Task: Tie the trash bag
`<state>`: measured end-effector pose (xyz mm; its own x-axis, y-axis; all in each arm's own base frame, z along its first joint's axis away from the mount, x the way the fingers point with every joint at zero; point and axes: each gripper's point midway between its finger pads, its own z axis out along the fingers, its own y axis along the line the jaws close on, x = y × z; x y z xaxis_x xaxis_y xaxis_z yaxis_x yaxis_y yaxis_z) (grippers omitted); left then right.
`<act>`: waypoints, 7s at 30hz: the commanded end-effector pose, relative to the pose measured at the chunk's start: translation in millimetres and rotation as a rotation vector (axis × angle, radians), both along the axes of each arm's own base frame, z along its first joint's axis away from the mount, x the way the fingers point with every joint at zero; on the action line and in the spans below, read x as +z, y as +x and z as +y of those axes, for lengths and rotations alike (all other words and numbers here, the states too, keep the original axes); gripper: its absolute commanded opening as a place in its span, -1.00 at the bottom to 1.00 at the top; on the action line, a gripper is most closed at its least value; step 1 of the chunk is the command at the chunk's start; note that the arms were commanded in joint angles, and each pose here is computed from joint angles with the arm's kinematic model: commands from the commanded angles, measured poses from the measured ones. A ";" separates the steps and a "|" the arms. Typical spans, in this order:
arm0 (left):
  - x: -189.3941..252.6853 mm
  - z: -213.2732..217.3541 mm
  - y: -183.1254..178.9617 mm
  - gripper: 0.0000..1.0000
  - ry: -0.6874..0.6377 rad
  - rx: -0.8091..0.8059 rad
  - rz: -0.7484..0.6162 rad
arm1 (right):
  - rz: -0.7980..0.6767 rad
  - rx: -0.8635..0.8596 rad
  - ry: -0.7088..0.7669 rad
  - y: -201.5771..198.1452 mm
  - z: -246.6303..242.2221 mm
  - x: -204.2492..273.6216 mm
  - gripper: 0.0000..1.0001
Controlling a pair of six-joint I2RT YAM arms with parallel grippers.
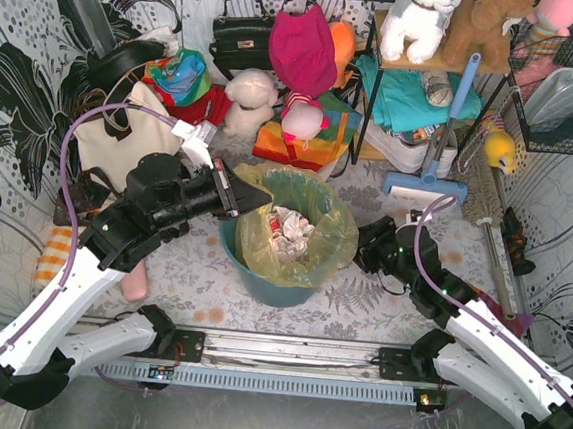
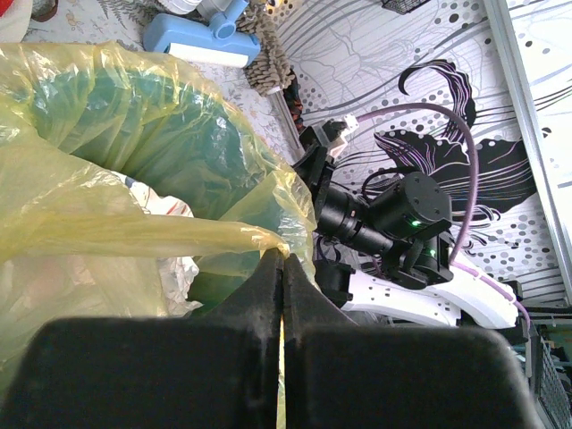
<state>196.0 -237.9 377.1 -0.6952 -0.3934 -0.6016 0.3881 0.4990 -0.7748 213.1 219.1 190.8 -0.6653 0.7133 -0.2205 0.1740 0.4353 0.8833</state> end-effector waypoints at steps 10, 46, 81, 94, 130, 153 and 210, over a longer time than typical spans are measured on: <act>1.8 -1.3 1.1 -1.00 -0.018 -0.005 -0.021 | 0.045 -0.081 0.104 1.4 -3.4 -7.6 -1.00; -4.7 -3.7 3.4 -1.00 -0.011 -0.007 -0.004 | -0.041 -0.087 -0.269 -8.0 -51.3 23.9 -0.17; 22.3 -1.6 -20.8 -1.00 -0.101 -0.074 -0.042 | -0.068 -0.199 0.018 -12.9 -54.3 27.6 -1.00; 55.2 -6.1 -20.6 -1.00 -0.183 -0.091 -0.102 | -0.354 -0.104 0.058 6.7 -29.6 153.0 -1.00; 146.7 42.9 -6.3 -1.00 -0.263 0.178 -0.448 | -0.879 0.210 0.065 23.4 47.1 315.0 -1.00; 90.5 7.5 -37.3 0.27 -0.200 -0.109 -0.301 | -0.666 0.190 -0.218 17.5 10.9 239.0 0.51; 64.0 -15.0 -42.1 0.26 -0.222 -0.240 -0.196 | -0.348 0.027 -0.129 -19.0 -38.5 162.9 0.70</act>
